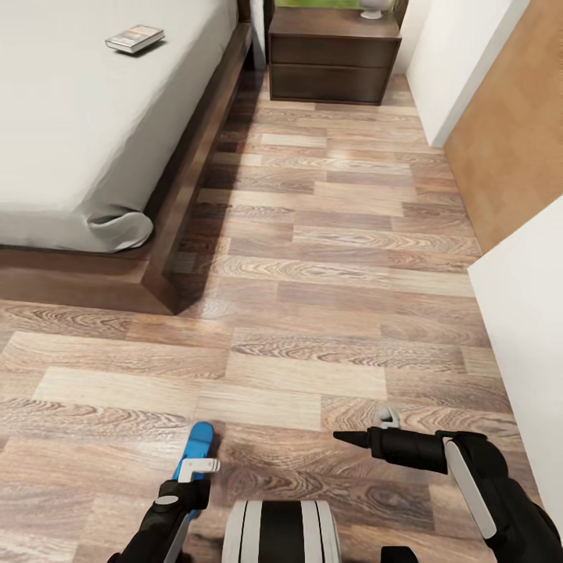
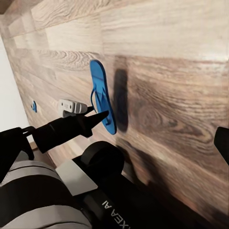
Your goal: In the bedroom, move the book from the bed onto either nightstand, and place the two sandals side by side next to the bed.
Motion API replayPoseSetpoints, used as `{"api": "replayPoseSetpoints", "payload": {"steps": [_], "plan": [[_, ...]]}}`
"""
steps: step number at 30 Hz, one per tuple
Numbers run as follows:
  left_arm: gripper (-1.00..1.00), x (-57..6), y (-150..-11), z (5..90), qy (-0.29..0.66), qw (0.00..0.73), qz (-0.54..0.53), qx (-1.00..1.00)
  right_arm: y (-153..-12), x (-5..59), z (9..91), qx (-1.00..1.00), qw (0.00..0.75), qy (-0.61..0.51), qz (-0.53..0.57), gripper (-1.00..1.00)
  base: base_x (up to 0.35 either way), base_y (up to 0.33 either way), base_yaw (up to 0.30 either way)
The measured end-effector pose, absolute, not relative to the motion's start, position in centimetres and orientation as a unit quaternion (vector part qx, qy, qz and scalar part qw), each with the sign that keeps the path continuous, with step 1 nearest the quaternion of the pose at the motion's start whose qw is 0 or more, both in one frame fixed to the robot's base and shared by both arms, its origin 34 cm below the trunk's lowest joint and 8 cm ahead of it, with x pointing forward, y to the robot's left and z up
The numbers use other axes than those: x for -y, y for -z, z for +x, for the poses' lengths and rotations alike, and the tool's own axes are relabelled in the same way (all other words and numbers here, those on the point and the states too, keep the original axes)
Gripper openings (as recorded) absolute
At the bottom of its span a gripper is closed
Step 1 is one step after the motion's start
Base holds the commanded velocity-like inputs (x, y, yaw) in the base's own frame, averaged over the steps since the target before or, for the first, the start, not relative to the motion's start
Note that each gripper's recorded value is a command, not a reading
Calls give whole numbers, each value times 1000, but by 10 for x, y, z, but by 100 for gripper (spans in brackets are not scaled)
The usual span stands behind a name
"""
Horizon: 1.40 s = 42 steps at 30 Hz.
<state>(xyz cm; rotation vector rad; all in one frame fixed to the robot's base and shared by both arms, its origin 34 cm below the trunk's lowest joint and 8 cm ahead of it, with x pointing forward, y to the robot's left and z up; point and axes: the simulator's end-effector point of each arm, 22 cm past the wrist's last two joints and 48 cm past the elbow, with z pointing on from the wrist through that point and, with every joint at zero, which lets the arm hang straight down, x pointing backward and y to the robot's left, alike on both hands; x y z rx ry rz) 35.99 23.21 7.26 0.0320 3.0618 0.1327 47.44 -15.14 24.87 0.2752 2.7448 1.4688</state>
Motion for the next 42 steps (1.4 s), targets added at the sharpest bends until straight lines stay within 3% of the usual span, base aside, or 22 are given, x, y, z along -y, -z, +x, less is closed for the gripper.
{"api": "replayPoseSetpoints", "payload": {"steps": [20,24,28,34,42], "plan": [[-100,-228,-105,410,-28,98,2,-995,-283,173,502,-882,60,-460,85,100,0,0,0],[-100,-216,-125,444,40,139,-25,-989,-290,173,505,-881,67,-461,81,100,0,0,0],[-100,-267,-141,460,88,166,-76,-979,-298,174,509,-881,74,-461,77,100,0,0,0],[-100,-265,-174,456,265,192,-129,-936,-308,175,513,-881,84,-461,71,100,0,0,0],[-100,-274,-180,448,286,220,-145,-921,-322,173,518,-880,97,-461,64,100,0,0,0]]}}
